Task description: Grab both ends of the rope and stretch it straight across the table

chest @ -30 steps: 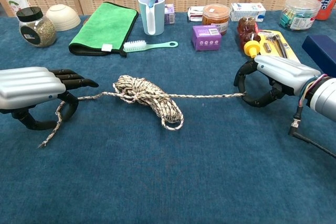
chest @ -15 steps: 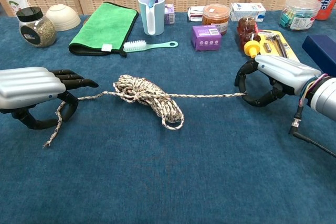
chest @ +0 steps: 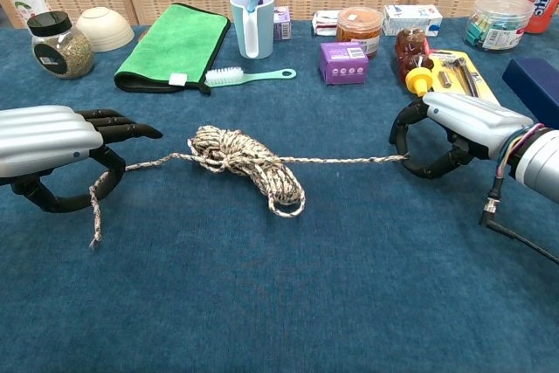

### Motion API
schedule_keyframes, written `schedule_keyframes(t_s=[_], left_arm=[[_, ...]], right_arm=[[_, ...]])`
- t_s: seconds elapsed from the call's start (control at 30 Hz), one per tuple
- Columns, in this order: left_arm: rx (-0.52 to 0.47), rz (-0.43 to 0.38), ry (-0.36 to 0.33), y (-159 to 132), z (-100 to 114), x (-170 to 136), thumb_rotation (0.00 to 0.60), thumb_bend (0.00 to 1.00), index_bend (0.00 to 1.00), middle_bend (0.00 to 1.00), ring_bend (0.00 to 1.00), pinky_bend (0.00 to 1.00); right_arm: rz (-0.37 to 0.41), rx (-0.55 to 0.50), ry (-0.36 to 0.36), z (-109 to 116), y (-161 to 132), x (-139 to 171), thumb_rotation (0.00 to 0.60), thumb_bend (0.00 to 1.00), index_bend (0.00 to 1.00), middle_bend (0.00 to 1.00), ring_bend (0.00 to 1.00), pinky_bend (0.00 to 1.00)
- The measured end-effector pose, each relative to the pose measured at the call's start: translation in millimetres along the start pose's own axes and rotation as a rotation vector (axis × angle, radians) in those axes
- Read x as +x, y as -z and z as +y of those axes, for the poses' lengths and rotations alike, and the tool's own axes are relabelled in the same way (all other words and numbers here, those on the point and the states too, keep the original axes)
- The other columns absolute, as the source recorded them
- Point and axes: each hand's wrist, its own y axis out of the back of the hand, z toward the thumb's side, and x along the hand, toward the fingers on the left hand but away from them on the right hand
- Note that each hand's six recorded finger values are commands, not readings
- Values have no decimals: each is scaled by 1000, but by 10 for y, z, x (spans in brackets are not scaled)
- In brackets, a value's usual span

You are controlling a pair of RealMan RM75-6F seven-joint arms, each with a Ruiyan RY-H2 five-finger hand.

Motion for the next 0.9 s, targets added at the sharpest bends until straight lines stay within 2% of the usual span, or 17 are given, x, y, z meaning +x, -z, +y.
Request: schedule_keyframes(t_s=[0.6,0.9], left_arm=[[-20,23,-25,64,46,-57,600,422,675,52,0,0],[-46,51,-75,151,206,-89,600,424,730,163,4,0]], right_arm=[[3,-6,4,20,-15,3,600,439,793,388,191,0],[-7,-1,22,127,44,14,600,439,797,393,195,0]])
